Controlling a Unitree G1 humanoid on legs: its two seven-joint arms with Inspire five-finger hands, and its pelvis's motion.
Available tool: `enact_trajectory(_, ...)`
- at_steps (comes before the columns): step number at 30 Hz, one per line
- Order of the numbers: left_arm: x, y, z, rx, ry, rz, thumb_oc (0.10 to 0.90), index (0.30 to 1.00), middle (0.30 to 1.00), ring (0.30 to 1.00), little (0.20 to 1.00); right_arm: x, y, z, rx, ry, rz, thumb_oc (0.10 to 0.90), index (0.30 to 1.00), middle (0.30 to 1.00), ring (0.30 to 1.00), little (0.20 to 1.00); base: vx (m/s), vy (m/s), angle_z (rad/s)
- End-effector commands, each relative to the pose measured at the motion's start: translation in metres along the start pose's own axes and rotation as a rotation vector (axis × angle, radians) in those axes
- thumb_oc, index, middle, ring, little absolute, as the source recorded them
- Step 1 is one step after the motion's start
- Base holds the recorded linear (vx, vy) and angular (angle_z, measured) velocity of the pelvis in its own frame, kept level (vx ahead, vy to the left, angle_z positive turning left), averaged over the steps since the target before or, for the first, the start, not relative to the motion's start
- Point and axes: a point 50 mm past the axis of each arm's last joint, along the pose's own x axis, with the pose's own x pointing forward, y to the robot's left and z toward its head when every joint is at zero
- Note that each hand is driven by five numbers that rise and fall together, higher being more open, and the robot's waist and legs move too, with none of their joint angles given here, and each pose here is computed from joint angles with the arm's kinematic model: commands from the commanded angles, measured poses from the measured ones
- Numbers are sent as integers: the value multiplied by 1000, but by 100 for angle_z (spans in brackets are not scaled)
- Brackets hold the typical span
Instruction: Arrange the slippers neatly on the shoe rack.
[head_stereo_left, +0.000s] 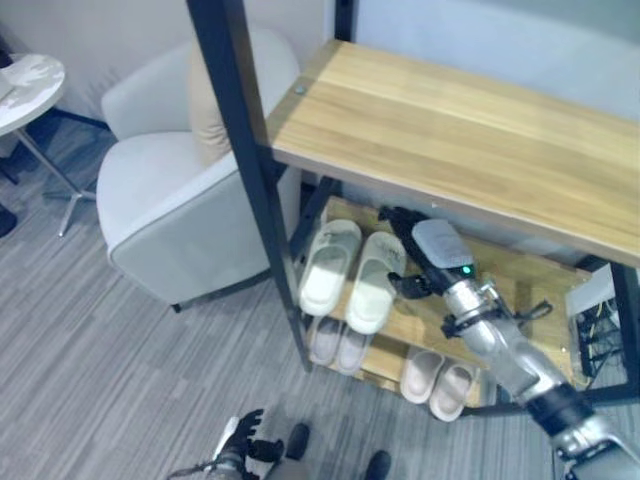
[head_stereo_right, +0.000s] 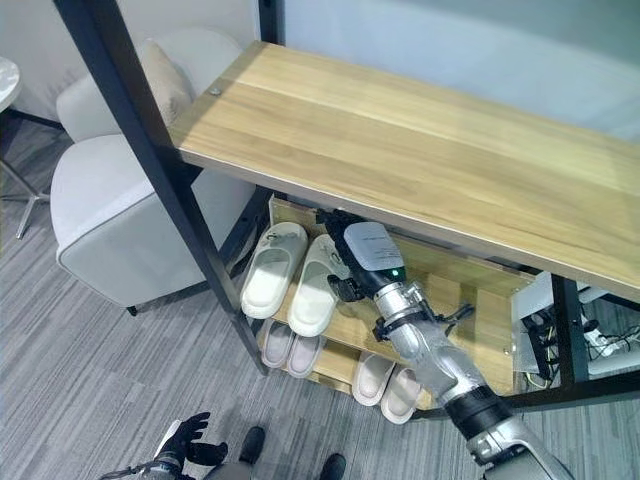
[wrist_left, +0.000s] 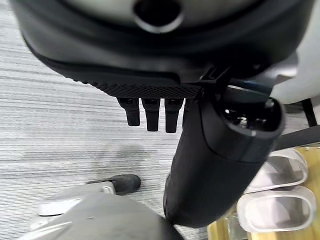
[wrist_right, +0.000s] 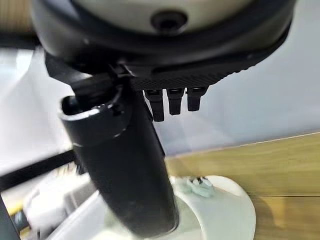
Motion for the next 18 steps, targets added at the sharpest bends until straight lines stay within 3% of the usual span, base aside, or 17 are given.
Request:
enact_trajectory(1, -10, -26, -23, 77, 87, -86, 800, 900, 900, 900, 900, 6, -32, 7, 168, -29, -198, 800, 900, 900, 900, 900, -8, 8, -3)
enact_trajectory(2, -10, -27, -25, 72, 97, -86, 800, 900, 900, 900, 900, -1, -27, 4, 264, 15, -204, 800, 900, 900, 900, 900, -5, 10, -3)
enact_trajectory(7, -10, -27, -25, 69, 103, -86, 800, 900, 900, 900, 900, -20, -8, -7, 418, 119, -170, 800, 900, 900, 900, 900, -7, 9, -7)
enact_trajectory(18, -10, -27, -26, 68, 108, -85, 800, 900, 900, 900, 900, -33, 28, -17, 522, 249, -69, 800, 900, 900, 900, 900, 1, 2, 0)
